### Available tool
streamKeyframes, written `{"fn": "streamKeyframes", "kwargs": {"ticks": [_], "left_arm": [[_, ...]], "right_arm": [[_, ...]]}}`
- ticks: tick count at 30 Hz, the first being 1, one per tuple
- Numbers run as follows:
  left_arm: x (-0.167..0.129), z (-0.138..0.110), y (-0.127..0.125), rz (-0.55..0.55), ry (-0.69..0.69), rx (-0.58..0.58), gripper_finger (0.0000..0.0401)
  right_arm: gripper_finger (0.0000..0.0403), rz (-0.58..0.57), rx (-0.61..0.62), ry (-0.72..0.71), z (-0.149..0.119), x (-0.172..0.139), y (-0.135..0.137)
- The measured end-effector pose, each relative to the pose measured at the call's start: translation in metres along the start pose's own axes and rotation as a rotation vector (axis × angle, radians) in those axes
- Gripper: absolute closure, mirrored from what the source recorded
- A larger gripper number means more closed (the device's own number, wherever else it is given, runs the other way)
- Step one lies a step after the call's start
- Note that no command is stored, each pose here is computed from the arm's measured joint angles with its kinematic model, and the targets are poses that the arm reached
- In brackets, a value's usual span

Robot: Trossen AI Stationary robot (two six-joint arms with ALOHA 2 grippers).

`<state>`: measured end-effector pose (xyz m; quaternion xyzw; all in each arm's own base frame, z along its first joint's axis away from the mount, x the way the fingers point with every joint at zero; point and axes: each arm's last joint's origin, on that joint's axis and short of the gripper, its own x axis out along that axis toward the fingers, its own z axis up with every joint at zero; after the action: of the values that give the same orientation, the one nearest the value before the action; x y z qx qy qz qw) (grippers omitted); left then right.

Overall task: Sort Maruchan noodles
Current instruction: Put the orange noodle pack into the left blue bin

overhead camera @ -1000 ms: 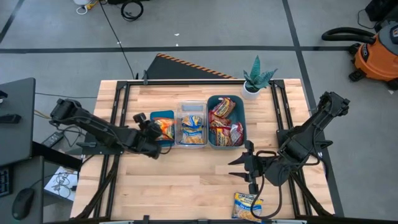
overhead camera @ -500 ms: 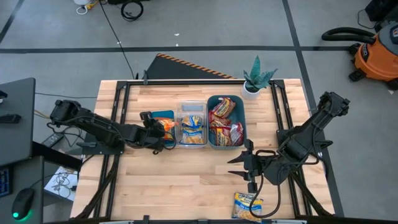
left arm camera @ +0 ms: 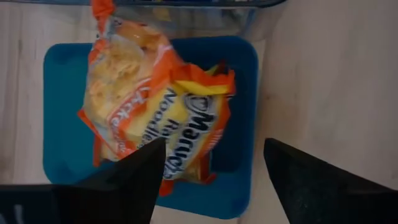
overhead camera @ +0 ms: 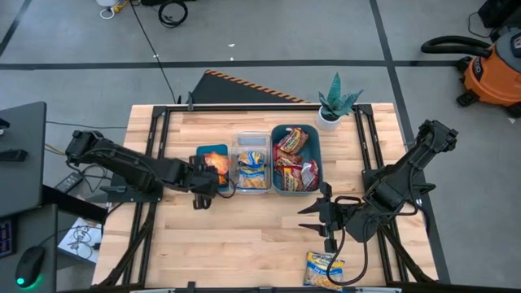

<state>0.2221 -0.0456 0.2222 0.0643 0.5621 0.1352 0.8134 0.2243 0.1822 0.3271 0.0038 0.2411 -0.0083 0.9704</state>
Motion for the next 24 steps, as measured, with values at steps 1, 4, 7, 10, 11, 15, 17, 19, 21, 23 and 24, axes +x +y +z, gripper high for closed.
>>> {"fn": "streamKeyframes", "kwargs": {"ticks": [1, 4, 7, 10, 11, 15, 17, 19, 21, 23, 24], "left_arm": [[-0.001, 0.000, -0.001, -0.004, -0.002, 0.000, 0.0125], [-0.003, 0.000, -0.005, -0.012, -0.011, -0.010, 0.0136], [-0.004, 0.000, -0.004, 0.089, -0.045, -0.045, 0.0147], [0.004, -0.001, 0.000, 0.222, -0.122, -0.139, 0.0158], [0.009, -0.003, 0.001, 0.246, -0.144, -0.167, 0.0162], [0.035, -0.009, 0.008, 0.218, -0.172, -0.244, 0.0177], [0.046, -0.013, 0.013, 0.179, -0.137, -0.259, 0.0185], [0.047, -0.014, 0.018, 0.155, -0.095, -0.257, 0.0193], [0.038, -0.012, 0.023, 0.145, -0.068, -0.244, 0.0201], [0.019, -0.005, 0.027, 0.141, -0.106, -0.231, 0.0208], [0.009, 0.000, 0.028, 0.139, -0.139, -0.228, 0.0211]], "right_arm": [[0.0244, 0.000, 0.003, 0.000, 0.000, 0.000, 0.000], [0.0244, 0.008, 0.005, 0.003, 0.000, 0.000, 0.000], [0.0244, 0.017, 0.005, 0.007, 0.000, 0.000, 0.001], [0.0244, 0.016, 0.006, 0.007, 0.000, 0.000, 0.000], [0.0244, 0.013, 0.007, 0.007, 0.000, 0.001, 0.000], [0.0244, 0.006, 0.012, 0.005, 0.001, 0.002, -0.002], [0.0244, 0.007, 0.014, 0.003, 0.001, 0.002, -0.002], [0.0244, 0.008, 0.017, 0.001, 0.002, 0.002, -0.002], [0.0244, 0.008, 0.021, 0.001, 0.002, 0.002, -0.002], [0.0244, 0.015, 0.040, 0.007, 0.001, 0.002, -0.002], [0.0244, 0.032, 0.050, 0.022, 0.000, 0.002, -0.002]]}}
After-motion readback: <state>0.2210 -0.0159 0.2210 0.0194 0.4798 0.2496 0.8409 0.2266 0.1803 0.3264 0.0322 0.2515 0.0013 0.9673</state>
